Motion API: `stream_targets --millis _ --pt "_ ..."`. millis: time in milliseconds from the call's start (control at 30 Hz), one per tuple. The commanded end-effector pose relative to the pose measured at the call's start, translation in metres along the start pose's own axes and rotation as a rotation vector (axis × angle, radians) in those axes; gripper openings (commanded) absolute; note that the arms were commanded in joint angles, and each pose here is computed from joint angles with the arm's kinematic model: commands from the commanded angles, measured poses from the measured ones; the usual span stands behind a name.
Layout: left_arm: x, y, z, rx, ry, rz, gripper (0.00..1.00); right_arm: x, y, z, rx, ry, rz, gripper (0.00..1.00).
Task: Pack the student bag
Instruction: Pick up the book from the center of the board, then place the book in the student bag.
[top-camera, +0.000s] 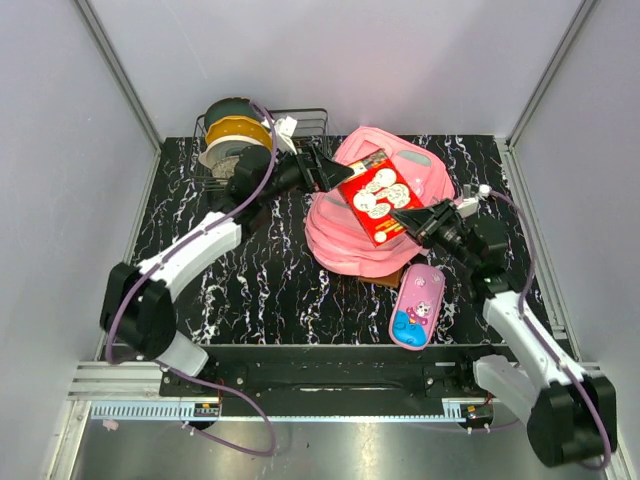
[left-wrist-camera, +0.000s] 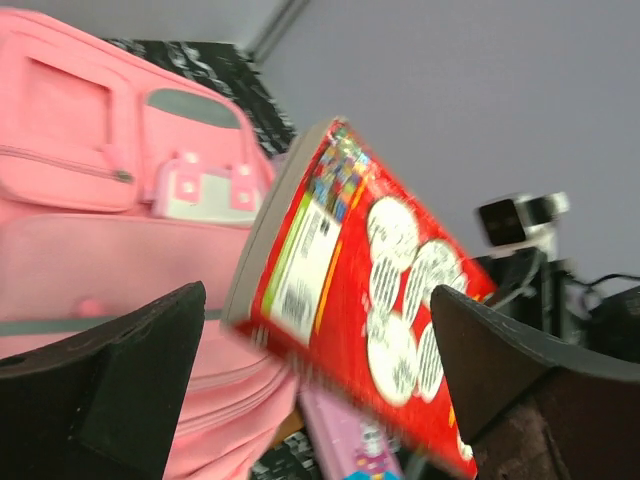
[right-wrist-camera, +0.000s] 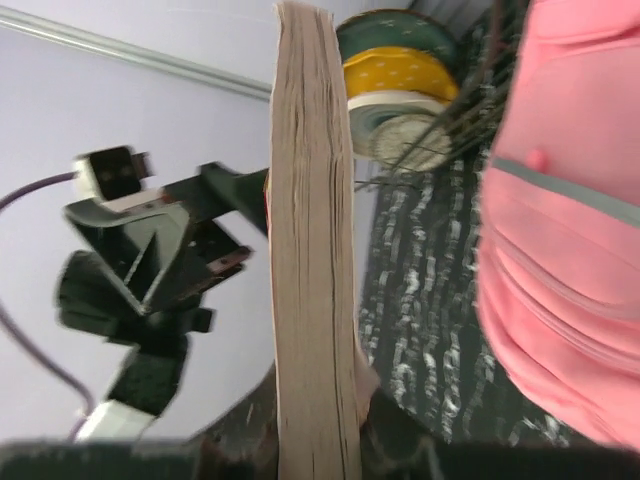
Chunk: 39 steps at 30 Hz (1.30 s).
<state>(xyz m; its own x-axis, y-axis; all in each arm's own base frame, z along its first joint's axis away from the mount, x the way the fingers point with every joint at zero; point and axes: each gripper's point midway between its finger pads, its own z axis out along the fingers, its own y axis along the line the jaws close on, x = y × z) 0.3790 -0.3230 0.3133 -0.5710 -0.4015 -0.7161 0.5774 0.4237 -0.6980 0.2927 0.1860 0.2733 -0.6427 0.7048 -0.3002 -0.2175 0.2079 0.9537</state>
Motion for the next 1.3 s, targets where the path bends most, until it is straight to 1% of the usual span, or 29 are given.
stream_targets --millis 0,33,67,100,133,167,200,233,267,333,367,400,467,567,667,833,967,1033,1133,1200,1267 --pt "-0.030 -0.001 -0.045 -0.169 -0.062 0.368 0.99 -0.039 -0.005 -0.031 0.231 -0.251 -0.147 0.00" --pt "-0.026 0.002 -0.048 -0.173 -0.049 0.401 0.99 -0.055 -0.017 -0.042 0.323 -0.346 -0.157 0.00" --pt "-0.011 -0.002 -0.050 -0.117 0.021 0.437 0.99 -0.064 -0.010 -0.053 0.357 -0.398 -0.186 0.00" --pt "-0.002 -0.004 -0.050 -0.065 0.090 0.554 0.99 -0.064 -0.029 -0.067 0.476 -0.413 -0.176 0.00" --pt "0.022 -0.003 -0.055 -0.035 0.214 0.557 0.99 -0.076 -0.035 -0.078 0.543 -0.483 -0.199 0.00" --pt "0.028 -0.009 -0.049 0.024 0.268 0.633 0.99 -0.083 -0.028 -0.085 0.569 -0.511 -0.229 0.00" --pt "0.040 -0.011 -0.049 0.081 0.327 0.673 0.99 -0.083 -0.037 -0.094 0.634 -0.517 -0.234 0.00" --pt "0.058 -0.009 -0.053 0.118 0.414 0.668 0.99 -0.090 -0.038 -0.101 0.671 -0.552 -0.248 0.00" --pt "0.069 -0.006 -0.046 0.140 0.452 0.724 0.99 -0.092 -0.037 -0.105 0.702 -0.551 -0.276 0.00" --pt "0.084 0.003 -0.041 0.133 0.486 0.781 0.99 -0.101 -0.031 -0.113 0.742 -0.582 -0.299 0.00" --pt "0.100 0.001 -0.038 0.152 0.511 0.819 0.99 -0.100 -0.035 -0.118 0.776 -0.578 -0.305 0.00" --pt "0.106 0.000 -0.036 0.156 0.519 0.835 0.99 -0.102 -0.034 -0.121 0.787 -0.589 -0.310 0.00" --pt "0.130 -0.008 -0.029 0.223 0.556 0.865 0.99 -0.104 -0.031 -0.128 0.799 -0.608 -0.325 0.00" --pt "0.159 -0.016 -0.021 0.272 0.618 0.871 0.99 -0.105 -0.027 -0.134 0.797 -0.629 -0.335 0.00" --pt "0.181 -0.013 -0.015 0.278 0.665 0.898 0.99 -0.105 -0.022 -0.137 0.788 -0.638 -0.338 0.00" --pt "0.202 -0.001 -0.002 0.206 0.685 0.998 0.99 -0.104 -0.017 -0.137 0.768 -0.637 -0.337 0.00" --pt "0.204 0.019 0.005 0.114 0.692 1.032 0.98 -0.101 -0.018 -0.134 0.760 -0.619 -0.327 0.00" --pt "0.203 0.027 0.008 0.077 0.695 1.043 0.92 -0.101 -0.019 -0.133 0.759 -0.615 -0.321 0.00" --pt "0.205 0.040 0.015 0.017 0.718 1.073 0.77 -0.098 -0.019 -0.132 0.751 -0.604 -0.320 0.00" --pt "0.213 0.054 0.018 -0.024 0.777 1.102 0.74 -0.097 -0.020 -0.132 0.752 -0.599 -0.319 0.00" --pt "0.223 0.062 0.017 -0.026 0.826 1.130 0.70 -0.097 -0.021 -0.132 0.750 -0.601 -0.318 0.00"
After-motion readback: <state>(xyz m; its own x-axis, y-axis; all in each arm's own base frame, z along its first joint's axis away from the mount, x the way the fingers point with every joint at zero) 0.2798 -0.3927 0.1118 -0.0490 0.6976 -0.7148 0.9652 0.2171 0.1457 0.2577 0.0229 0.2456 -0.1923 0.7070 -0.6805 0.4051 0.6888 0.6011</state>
